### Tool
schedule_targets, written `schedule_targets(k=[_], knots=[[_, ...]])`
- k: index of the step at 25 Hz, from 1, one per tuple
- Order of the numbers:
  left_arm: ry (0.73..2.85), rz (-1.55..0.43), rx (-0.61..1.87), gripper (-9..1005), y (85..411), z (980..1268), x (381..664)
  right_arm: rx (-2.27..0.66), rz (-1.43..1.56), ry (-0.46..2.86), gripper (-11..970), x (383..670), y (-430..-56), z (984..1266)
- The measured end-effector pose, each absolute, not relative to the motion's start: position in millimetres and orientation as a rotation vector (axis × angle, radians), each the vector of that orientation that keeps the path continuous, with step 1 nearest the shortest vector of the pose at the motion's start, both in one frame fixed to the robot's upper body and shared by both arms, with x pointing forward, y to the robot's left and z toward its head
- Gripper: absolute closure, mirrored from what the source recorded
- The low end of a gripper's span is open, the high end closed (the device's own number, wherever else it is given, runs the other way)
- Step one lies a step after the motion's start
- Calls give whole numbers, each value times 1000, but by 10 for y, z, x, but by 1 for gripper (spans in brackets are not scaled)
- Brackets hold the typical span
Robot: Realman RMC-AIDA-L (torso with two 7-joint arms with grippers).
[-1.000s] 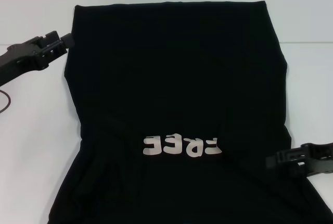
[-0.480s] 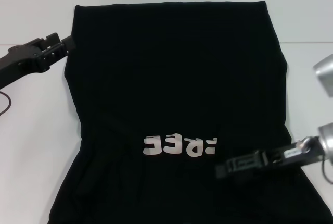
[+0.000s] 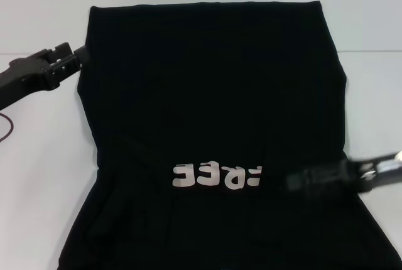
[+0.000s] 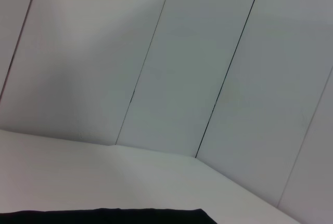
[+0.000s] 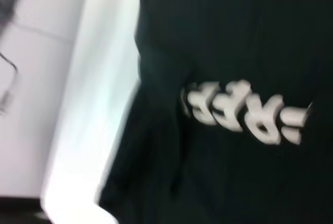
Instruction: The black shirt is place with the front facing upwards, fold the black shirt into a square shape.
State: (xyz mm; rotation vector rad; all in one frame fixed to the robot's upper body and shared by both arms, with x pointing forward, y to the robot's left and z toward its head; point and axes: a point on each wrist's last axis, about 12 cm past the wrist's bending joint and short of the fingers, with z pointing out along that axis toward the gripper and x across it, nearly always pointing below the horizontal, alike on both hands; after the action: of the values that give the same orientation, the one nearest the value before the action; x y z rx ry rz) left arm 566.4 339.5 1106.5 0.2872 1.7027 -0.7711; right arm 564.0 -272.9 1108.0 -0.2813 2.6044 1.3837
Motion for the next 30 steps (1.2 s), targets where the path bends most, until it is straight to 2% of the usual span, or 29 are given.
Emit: schedule_targets(k=[4, 7, 14, 20, 30], knots=[[1719, -759, 273, 466, 3390, 11034, 5671, -251, 1426, 2519, 47, 5581, -2967, 11317], [1725, -755, 264, 466, 3395, 11029, 5677, -170, 1335, 2568, 48, 5500, -3166, 11407], [1726, -736, 275, 466, 3365, 11081, 5777, 40, 1138, 2789, 47, 5242, -3494, 11314], [1712, -716, 303, 467, 3305, 11163, 5896, 104, 1066, 2897, 47, 5088, -3479, 11126], [1713, -696, 328, 466, 3261, 11197, 5962, 117, 1002, 2951, 48, 5079, -3445, 11032]])
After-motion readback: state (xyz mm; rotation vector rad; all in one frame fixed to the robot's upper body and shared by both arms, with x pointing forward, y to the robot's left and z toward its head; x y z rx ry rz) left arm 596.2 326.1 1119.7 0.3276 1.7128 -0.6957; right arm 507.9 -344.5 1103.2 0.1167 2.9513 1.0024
